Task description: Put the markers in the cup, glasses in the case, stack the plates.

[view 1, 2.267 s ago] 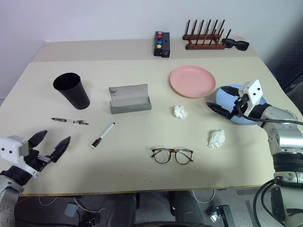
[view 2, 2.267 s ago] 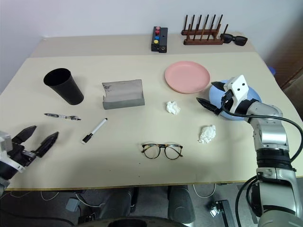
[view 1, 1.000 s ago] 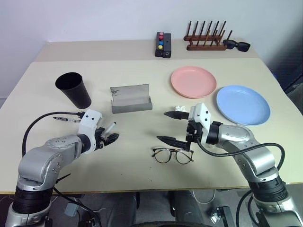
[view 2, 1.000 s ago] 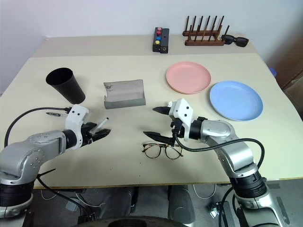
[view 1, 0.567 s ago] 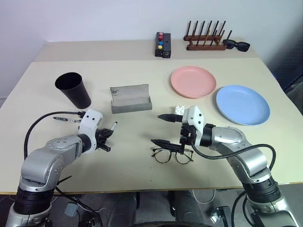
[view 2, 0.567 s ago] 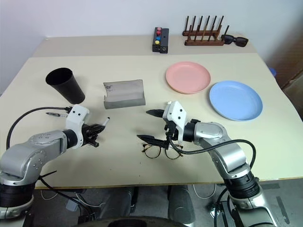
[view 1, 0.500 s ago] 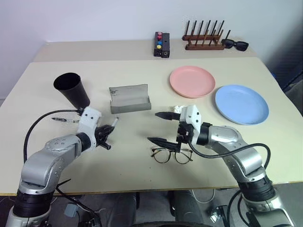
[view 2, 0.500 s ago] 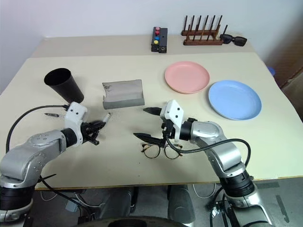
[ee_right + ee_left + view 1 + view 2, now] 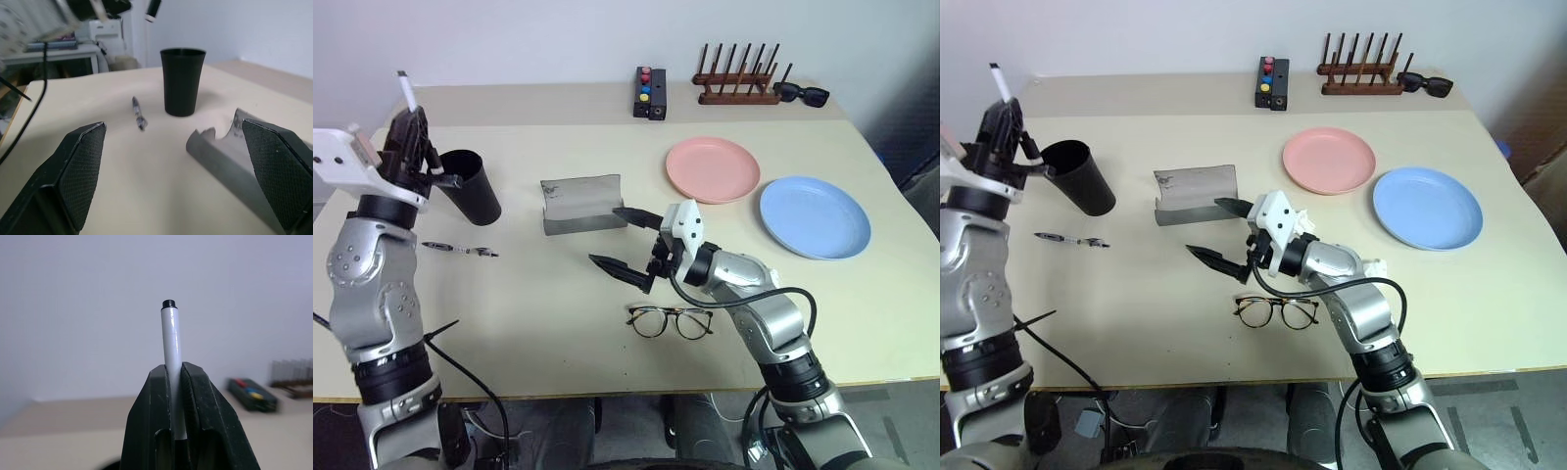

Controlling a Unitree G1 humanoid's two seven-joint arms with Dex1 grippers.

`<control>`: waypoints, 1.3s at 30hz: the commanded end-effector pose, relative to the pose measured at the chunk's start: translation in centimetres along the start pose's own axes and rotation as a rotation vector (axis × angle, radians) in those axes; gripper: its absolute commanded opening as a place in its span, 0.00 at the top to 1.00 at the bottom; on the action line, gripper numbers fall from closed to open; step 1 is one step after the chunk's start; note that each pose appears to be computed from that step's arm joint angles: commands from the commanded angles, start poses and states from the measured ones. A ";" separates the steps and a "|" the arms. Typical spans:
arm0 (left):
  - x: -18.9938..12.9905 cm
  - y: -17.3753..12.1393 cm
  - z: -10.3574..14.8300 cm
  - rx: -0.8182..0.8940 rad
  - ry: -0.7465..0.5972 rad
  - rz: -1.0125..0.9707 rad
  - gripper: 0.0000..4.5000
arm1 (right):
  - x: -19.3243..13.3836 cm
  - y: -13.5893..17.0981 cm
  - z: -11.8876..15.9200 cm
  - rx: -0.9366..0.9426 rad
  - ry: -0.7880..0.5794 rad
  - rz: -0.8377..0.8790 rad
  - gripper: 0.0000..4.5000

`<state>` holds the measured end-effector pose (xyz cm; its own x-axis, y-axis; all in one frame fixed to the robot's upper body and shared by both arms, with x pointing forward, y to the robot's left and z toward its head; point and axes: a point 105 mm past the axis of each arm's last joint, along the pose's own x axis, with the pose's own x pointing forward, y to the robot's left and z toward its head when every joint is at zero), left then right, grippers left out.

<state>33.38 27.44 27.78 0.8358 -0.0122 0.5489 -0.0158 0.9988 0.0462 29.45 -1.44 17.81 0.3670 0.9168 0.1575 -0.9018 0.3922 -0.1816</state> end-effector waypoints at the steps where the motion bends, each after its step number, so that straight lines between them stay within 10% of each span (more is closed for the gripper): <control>1: 1.7 0.5 0.7 0.118 -0.089 0.040 1.00 | 1.0 0.3 1.6 -0.034 -0.070 0.015 0.00; 39: 2.4 2.4 -5.0 0.110 -0.050 0.156 1.00 | 1.3 0.1 2.3 -0.038 -0.120 -0.021 0.00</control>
<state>38.35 30.01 24.13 0.8099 0.1410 0.5694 -0.2052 0.9774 0.0499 29.57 -0.34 18.96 0.3699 0.9003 0.2296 -0.8908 0.4139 -0.1878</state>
